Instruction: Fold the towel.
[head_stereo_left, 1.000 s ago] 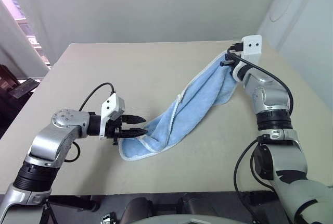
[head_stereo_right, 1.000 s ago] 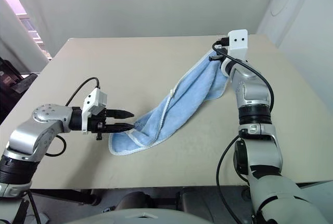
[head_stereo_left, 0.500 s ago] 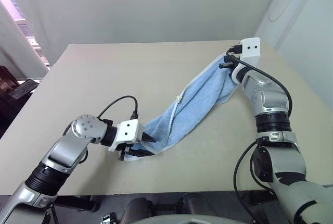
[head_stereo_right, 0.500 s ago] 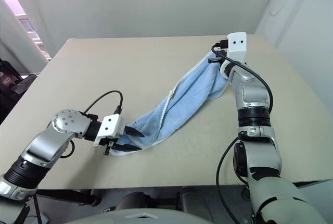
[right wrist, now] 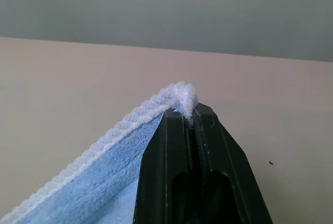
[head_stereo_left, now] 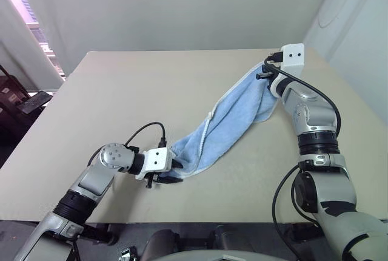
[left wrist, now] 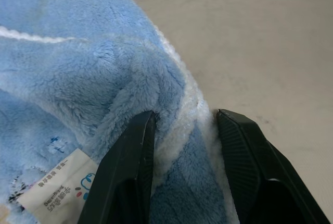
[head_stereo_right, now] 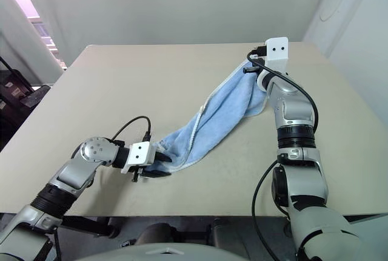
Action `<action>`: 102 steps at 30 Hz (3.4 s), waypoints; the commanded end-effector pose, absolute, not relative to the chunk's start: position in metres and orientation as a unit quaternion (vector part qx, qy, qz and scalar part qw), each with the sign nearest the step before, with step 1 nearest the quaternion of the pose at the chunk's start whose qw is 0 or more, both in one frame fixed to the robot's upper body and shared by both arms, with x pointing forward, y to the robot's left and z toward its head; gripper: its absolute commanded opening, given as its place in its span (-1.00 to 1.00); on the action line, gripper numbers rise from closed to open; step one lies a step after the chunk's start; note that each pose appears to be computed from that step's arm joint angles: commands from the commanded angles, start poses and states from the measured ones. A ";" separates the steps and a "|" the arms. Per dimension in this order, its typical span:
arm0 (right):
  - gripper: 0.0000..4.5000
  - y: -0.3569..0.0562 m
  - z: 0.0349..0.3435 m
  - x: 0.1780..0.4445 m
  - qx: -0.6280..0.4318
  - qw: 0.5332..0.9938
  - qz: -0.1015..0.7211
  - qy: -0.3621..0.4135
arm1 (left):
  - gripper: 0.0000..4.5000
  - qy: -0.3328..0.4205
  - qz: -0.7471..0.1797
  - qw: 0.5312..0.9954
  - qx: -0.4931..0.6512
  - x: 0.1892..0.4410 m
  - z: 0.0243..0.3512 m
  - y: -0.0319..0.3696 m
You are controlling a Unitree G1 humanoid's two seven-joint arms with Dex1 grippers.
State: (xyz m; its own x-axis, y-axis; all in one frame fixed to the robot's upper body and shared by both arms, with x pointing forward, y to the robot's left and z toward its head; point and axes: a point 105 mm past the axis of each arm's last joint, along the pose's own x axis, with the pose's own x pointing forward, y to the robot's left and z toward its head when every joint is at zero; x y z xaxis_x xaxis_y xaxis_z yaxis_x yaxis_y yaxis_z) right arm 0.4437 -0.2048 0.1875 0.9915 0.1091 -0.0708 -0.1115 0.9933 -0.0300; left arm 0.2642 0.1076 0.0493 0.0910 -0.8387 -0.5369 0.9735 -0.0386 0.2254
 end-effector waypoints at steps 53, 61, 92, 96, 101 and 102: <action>-1.00 -0.201 0.204 0.442 -0.029 0.998 0.059 0.005 | -0.40 0.194 -0.644 0.711 0.204 0.272 0.056 0.087; -1.00 -0.201 0.204 0.442 -0.022 0.998 0.057 0.005 | -0.81 0.196 -0.634 0.720 0.200 0.277 0.055 0.085; -1.00 -0.284 0.212 0.430 -0.018 0.999 -0.046 -0.024 | -0.99 0.030 -0.259 0.964 -0.051 0.443 0.199 0.221; -1.00 -0.280 0.218 0.438 0.018 0.998 -0.034 -0.045 | -0.99 -0.005 -0.219 0.975 -0.041 0.463 0.215 0.208; -1.00 -0.269 0.233 0.453 0.050 0.996 -0.018 -0.076 | -0.99 -0.053 -0.142 0.988 -0.043 0.475 0.243 0.211; -1.00 -0.267 0.236 0.456 0.064 0.995 -0.012 -0.080 | -0.99 -0.060 -0.132 0.989 -0.040 0.476 0.248 0.212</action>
State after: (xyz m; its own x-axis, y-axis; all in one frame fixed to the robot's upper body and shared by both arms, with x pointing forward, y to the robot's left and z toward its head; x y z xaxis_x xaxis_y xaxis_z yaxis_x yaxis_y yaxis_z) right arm 0.4543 -0.2644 0.2049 0.9982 -0.0274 0.0525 0.0227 0.9959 0.0881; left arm 0.4743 0.2008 0.2133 0.9462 -0.3223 0.0295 0.3237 0.9416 -0.0925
